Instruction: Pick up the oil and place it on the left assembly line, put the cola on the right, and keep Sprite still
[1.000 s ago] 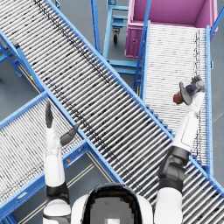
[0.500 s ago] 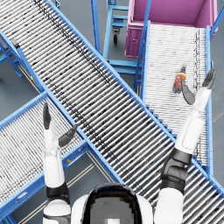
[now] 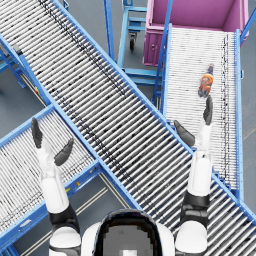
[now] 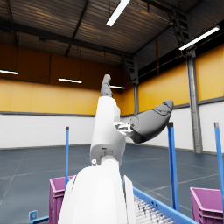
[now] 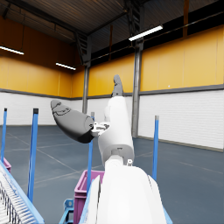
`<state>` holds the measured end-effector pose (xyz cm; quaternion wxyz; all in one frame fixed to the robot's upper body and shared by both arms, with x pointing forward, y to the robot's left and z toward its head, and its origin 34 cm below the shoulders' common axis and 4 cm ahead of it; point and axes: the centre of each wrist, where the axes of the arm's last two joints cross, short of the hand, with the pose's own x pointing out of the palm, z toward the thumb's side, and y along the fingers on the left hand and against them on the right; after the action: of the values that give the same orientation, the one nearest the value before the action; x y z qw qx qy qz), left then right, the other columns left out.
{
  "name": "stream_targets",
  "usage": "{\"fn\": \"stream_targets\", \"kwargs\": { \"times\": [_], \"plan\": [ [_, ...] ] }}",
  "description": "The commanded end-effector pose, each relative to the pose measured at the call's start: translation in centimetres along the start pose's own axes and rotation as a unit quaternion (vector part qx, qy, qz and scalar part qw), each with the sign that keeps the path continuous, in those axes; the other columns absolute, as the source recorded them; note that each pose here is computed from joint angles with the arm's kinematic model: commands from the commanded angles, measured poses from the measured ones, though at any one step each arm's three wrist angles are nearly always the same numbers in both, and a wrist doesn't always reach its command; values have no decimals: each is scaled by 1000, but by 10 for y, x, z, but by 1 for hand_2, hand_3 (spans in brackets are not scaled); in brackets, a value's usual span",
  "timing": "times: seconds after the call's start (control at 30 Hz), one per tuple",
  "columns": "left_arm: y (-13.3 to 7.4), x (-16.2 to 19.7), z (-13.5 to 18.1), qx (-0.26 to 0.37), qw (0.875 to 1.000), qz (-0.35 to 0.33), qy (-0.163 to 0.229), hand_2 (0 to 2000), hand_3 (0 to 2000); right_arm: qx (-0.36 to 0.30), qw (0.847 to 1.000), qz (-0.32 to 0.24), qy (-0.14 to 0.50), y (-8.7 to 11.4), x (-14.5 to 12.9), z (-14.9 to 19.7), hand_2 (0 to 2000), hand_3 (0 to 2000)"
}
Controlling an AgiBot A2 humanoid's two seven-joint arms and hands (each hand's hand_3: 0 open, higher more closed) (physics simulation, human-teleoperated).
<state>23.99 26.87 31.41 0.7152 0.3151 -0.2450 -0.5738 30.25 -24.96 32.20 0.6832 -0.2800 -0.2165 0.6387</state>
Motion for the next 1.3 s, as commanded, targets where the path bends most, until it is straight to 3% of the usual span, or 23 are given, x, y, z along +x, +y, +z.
{"fn": "stream_targets", "kwargs": {
  "times": [0.03,0.13,0.37,0.67,0.93,1.1,1.13,1.3],
  "plan": [
    [3,-3,3,7,1000,4,3,0,0,-8,1000,24,0,13,11,6,0,0],
    [0,3,5,9,1000,-6,-1,0,0,6,999,35,1,31,15,1,0,0],
    [-6,6,0,-5,1000,-11,-7,0,0,21,999,40,-6,36,19,-5,0,0],
    [-17,28,-18,-73,993,-62,-73,0,0,73,991,90,-61,55,29,-16,0,0],
    [-35,50,-37,-158,972,-111,-137,0,0,128,974,141,-121,75,40,-25,0,0],
    [-50,63,-49,-218,951,-138,-172,0,0,164,958,171,-160,89,46,-30,0,0],
    [-57,67,-53,-241,942,-146,-184,0,0,178,951,182,-174,94,48,-32,0,0],
    [-61,70,-56,-259,934,-153,-192,0,0,188,946,190,-185,98,50,-33,0,0]
  ]
}}
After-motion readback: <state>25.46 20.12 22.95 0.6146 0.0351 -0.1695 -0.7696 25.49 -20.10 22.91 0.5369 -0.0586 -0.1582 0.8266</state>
